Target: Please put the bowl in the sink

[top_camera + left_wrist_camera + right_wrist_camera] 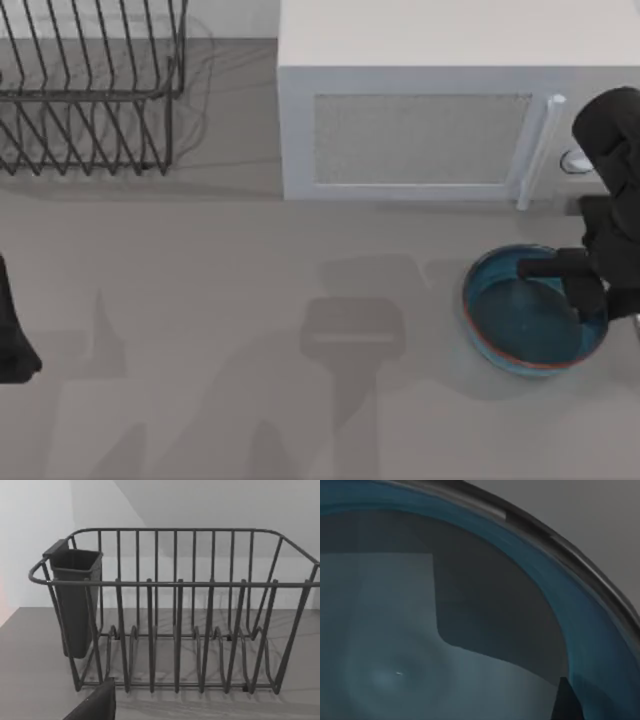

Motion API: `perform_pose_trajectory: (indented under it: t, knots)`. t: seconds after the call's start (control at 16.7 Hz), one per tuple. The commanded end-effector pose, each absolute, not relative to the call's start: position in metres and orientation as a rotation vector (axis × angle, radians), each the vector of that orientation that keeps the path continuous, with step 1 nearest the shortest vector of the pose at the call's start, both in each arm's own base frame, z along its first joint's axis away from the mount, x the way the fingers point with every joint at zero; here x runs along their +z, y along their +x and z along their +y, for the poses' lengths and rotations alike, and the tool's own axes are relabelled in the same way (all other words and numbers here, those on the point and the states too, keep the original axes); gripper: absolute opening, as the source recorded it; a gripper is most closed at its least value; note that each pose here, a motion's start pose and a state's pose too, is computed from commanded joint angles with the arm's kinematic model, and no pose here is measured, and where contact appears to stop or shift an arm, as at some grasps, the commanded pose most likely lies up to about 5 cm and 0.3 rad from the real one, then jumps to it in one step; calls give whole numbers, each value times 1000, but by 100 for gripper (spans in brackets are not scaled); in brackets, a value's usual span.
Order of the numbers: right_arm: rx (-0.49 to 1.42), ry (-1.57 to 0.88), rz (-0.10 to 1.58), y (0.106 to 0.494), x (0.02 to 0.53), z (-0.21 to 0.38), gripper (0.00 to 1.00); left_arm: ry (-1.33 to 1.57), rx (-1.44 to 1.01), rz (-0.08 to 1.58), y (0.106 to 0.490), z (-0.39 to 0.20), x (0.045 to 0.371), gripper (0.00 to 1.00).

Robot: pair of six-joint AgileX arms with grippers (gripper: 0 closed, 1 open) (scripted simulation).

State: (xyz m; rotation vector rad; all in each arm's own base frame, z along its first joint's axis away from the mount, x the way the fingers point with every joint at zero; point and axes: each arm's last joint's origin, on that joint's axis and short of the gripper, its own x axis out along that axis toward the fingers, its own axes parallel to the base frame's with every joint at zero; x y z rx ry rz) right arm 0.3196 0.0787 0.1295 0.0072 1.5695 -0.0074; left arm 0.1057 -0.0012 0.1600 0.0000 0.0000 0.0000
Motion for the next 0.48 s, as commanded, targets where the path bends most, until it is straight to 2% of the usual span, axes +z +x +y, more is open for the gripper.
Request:
perform_pose_trajectory:
  t: [0.18,0.48]
  knots:
    - [-33,43,1573,320,139,69,0,0,0,0,106,-1,160,100]
    - [-86,83,1615,320,192,51,0,0,0,0,106,-1,160,100]
